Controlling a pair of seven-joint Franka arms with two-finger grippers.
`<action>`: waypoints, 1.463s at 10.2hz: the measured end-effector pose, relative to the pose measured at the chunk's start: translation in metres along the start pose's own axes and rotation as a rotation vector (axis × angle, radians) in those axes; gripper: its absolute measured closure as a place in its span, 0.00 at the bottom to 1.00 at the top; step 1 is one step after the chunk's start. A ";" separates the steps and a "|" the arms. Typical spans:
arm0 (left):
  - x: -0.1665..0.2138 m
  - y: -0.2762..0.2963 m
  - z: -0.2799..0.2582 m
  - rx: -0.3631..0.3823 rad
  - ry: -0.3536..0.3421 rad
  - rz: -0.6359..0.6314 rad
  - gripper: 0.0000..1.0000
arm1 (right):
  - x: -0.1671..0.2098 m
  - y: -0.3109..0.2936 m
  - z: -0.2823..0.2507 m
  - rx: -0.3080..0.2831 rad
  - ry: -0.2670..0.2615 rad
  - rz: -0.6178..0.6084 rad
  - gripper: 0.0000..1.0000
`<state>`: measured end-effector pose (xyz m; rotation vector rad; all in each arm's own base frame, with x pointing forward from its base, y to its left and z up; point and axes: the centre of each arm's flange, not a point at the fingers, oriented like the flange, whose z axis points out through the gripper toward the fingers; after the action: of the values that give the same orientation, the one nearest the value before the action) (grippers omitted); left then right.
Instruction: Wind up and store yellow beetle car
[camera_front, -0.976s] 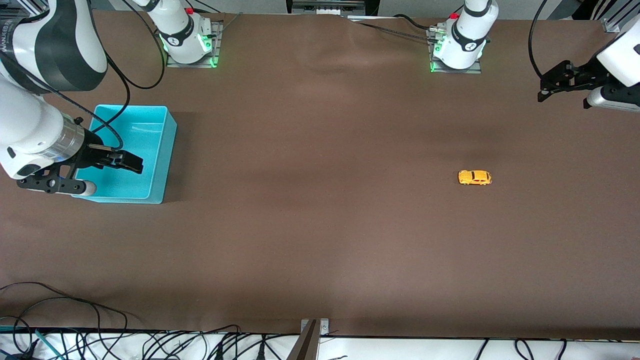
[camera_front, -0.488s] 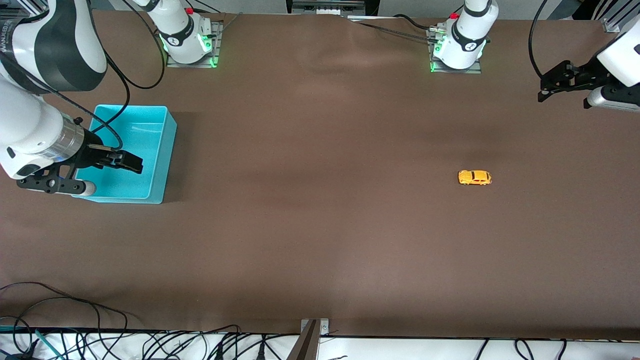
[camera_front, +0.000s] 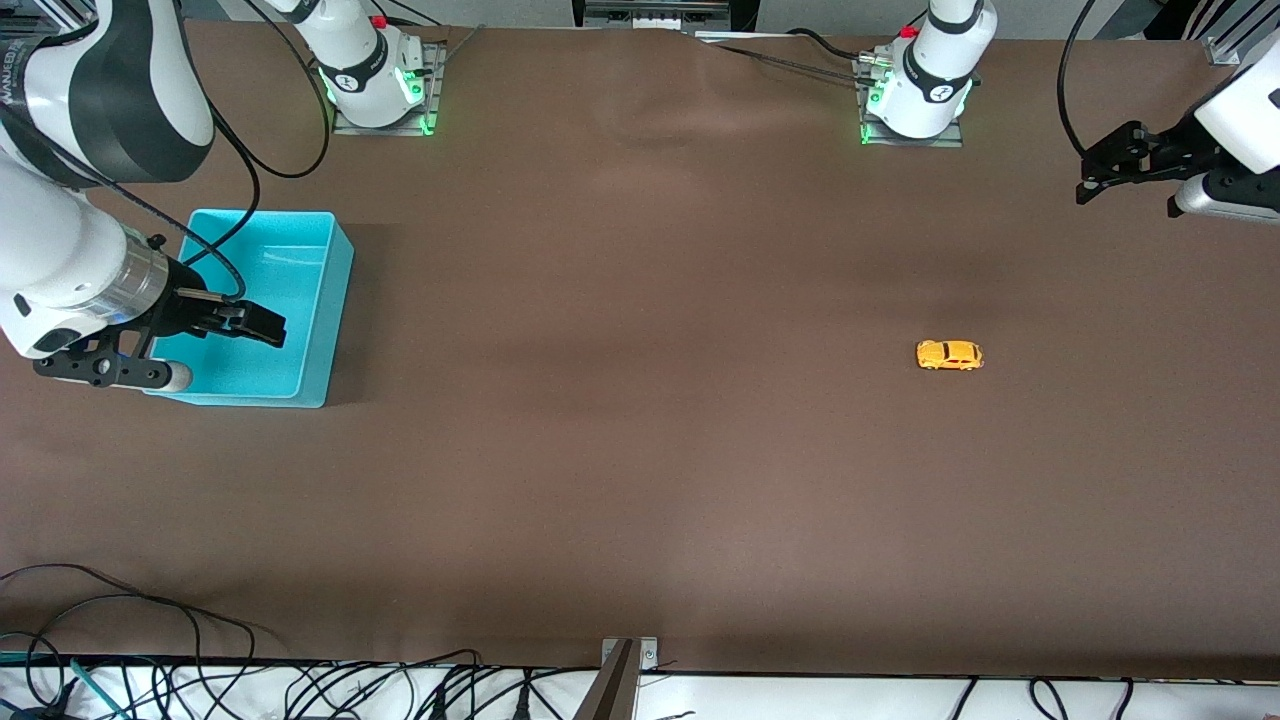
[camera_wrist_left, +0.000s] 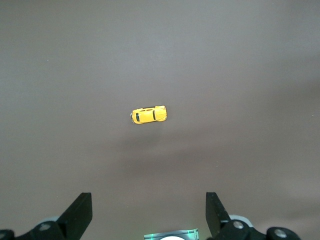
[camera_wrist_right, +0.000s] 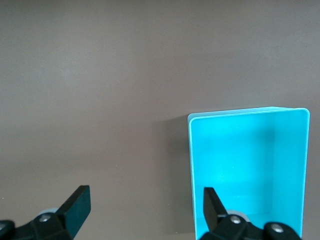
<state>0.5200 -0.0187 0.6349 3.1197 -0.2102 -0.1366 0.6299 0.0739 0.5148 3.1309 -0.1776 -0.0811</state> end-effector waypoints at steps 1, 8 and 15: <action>0.000 0.000 0.000 0.000 0.000 0.000 0.00 | 0.000 0.000 0.000 0.000 0.000 0.000 0.00; 0.000 -0.001 0.000 0.000 0.000 -0.001 0.00 | 0.000 0.000 0.000 0.000 0.000 0.000 0.00; 0.002 0.000 0.003 0.000 -0.007 0.000 0.00 | 0.000 0.000 0.000 0.000 -0.001 0.000 0.00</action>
<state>0.5214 -0.0191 0.6314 3.1192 -0.2107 -0.1475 0.6299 0.0739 0.5145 3.1310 -0.1777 -0.0821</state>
